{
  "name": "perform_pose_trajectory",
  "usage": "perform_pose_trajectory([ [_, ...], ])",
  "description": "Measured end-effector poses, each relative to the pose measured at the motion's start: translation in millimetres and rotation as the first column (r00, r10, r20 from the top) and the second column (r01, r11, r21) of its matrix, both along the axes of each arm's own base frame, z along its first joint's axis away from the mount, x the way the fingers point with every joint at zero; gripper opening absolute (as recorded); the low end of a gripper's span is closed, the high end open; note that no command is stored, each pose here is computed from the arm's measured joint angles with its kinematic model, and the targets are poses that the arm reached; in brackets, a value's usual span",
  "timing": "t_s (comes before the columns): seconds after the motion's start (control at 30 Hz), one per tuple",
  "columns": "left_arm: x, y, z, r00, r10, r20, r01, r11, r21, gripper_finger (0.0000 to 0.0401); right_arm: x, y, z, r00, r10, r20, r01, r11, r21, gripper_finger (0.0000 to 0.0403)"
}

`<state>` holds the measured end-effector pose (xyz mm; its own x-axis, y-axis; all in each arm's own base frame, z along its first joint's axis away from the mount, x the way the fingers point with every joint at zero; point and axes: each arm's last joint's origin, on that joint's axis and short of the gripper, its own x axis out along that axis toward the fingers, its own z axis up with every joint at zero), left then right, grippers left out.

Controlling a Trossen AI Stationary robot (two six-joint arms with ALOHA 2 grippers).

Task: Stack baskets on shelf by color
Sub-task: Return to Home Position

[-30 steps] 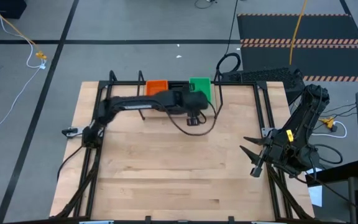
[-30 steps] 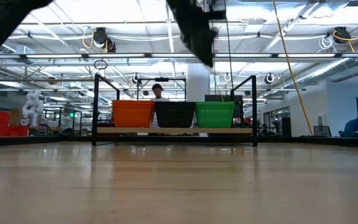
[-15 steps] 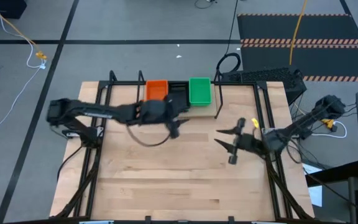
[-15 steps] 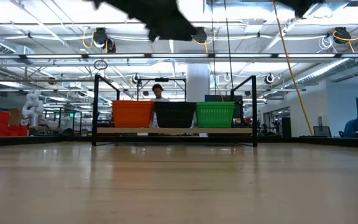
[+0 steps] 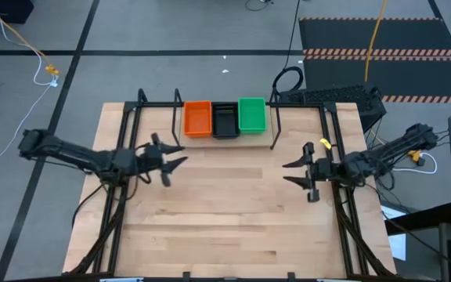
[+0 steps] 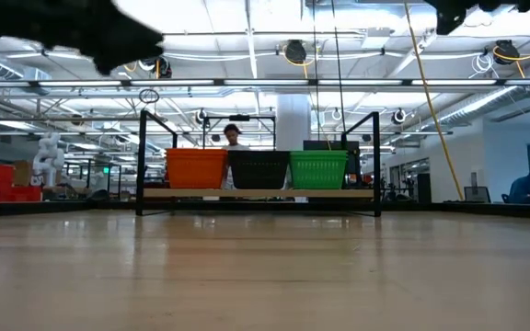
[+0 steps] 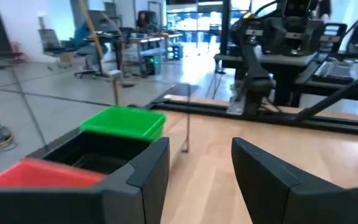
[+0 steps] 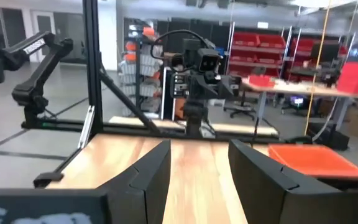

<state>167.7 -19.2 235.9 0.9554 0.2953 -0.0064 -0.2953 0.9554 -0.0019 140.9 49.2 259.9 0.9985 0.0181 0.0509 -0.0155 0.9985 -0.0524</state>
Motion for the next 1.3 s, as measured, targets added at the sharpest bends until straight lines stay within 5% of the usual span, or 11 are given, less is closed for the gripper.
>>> perform_pose_trajectory([
  [0.23, -33.2, 6.7, -30.1, 0.999, 0.029, 0.041, -0.029, 1.0, -0.006, 0.0175, -11.9, -5.2, -6.8, 0.996, 0.0, -0.087, 0.0, 1.0, -0.003, 0.0155],
  [0.53, -58.8, 14.2, -30.2, 0.991, 0.102, 0.089, -0.104, 0.994, 0.018, 0.0175, -24.7, -11.0, -33.0, 0.999, -0.004, -0.037, 0.002, 0.998, -0.062, 0.0155],
  [0.83, -67.8, 15.9, -39.8, 0.995, 0.101, 0.012, -0.101, 0.995, -0.001, 0.0175, -46.1, -23.1, -63.1, 0.983, -0.042, 0.177, 0.051, 0.998, -0.043, 0.0155],
  [1.17, -69.5, 17.6, -57.1, 0.987, 0.158, 0.01, -0.157, 0.987, -0.038, 0.0175, -50.7, -25.1, -76.6, 0.997, -0.036, 0.061, 0.039, 0.998, -0.054, 0.0155],
  [1.3, -67.6, 19.3, -69.5, 0.983, 0.181, 0.011, -0.18, 0.982, -0.055, 0.0175, -50.6, -25.2, -74.8, 0.994, -0.04, 0.106, 0.049, 0.995, -0.083, 0.0155],
])
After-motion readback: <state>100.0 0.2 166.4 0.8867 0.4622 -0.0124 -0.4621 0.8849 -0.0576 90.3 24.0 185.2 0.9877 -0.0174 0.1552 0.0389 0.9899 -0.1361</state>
